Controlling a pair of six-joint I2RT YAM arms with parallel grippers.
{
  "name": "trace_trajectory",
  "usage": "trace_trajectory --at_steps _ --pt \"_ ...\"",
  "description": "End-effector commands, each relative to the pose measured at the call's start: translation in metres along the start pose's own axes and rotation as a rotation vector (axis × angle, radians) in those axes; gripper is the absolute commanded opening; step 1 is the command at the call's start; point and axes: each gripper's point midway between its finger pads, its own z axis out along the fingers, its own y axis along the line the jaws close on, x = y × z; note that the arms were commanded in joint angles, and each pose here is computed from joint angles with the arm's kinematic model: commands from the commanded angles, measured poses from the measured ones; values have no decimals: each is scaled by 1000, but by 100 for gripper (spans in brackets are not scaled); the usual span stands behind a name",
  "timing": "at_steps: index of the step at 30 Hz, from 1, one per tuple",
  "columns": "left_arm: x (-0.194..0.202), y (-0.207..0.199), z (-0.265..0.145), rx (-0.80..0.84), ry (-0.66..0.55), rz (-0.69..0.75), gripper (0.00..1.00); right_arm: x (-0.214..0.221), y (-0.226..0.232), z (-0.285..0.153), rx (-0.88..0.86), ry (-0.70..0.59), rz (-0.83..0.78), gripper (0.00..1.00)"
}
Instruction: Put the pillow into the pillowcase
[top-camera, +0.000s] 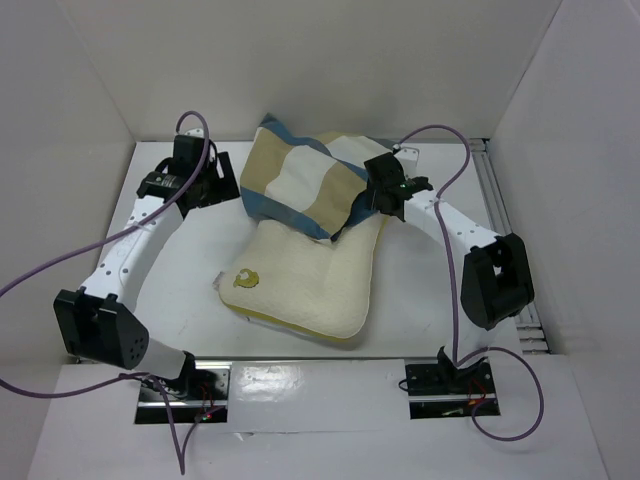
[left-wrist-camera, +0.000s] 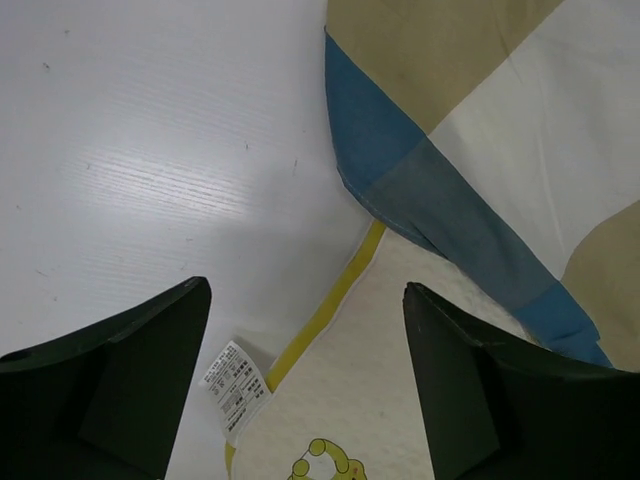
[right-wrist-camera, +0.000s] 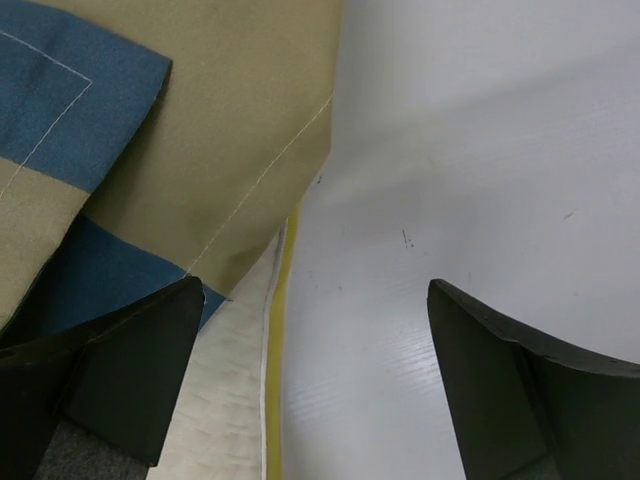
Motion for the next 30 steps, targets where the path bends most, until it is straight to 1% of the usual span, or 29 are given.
trace_trajectory --at_steps 1,3,5,6,7,9,10,12,13,14,16,17,20,21,22,23,24,25,26,27,28,29,30 --pt "-4 -14 -8 82 5 -3 91 -6 5 -11 -45 -6 21 100" --pt "-1 -25 -8 125 25 4 91 -7 13 -20 -98 -7 20 100" --pt "-1 -34 -6 154 32 10 94 1 17 -30 -170 19 25 100" --pt "7 -42 -2 183 63 34 94 4 24 -36 -217 20 14 100" --pt "8 -51 -4 208 67 45 95 13 25 -45 -269 36 7 100" --pt "8 -64 -4 237 71 80 95 22 30 -57 -315 39 3 100" --pt "11 -78 -4 258 79 101 95 33 29 -65 -357 64 0 100" --pt "14 -89 -1 264 81 133 96 48 33 -77 -400 93 -13 100" --pt "10 -99 -2 287 76 138 98 47 31 -86 -422 89 12 100" --pt "15 -103 8 292 105 143 98 67 33 -92 -448 130 -21 100" --pt "16 -119 12 338 131 138 98 80 31 -99 -461 153 -12 100" --pt "22 -124 25 336 155 132 98 92 28 -105 -472 175 -5 100" --pt "28 -140 37 353 182 151 98 105 25 -113 -510 212 13 100" --pt "28 -140 46 337 176 163 99 114 26 -116 -534 245 19 100" --pt "45 -143 62 314 216 182 99 118 29 -122 -558 256 20 100" --pt "47 -150 66 310 213 193 100 122 30 -122 -571 267 19 100" --pt "60 -149 80 279 242 209 100 131 35 -126 -606 291 7 100" --pt "60 -154 79 290 234 213 100 134 38 -127 -619 301 17 100" --pt "73 -150 94 263 265 222 100 137 39 -127 -633 307 17 100" --pt "79 -157 97 268 276 235 100 150 45 -128 -656 349 9 100" --pt "83 -163 100 273 282 244 98 147 55 -131 -697 337 11 100" --pt "91 -163 107 270 305 248 92 153 59 -129 -713 352 8 100" --pt "93 -168 116 277 315 248 79 161 65 -125 -715 379 5 100"
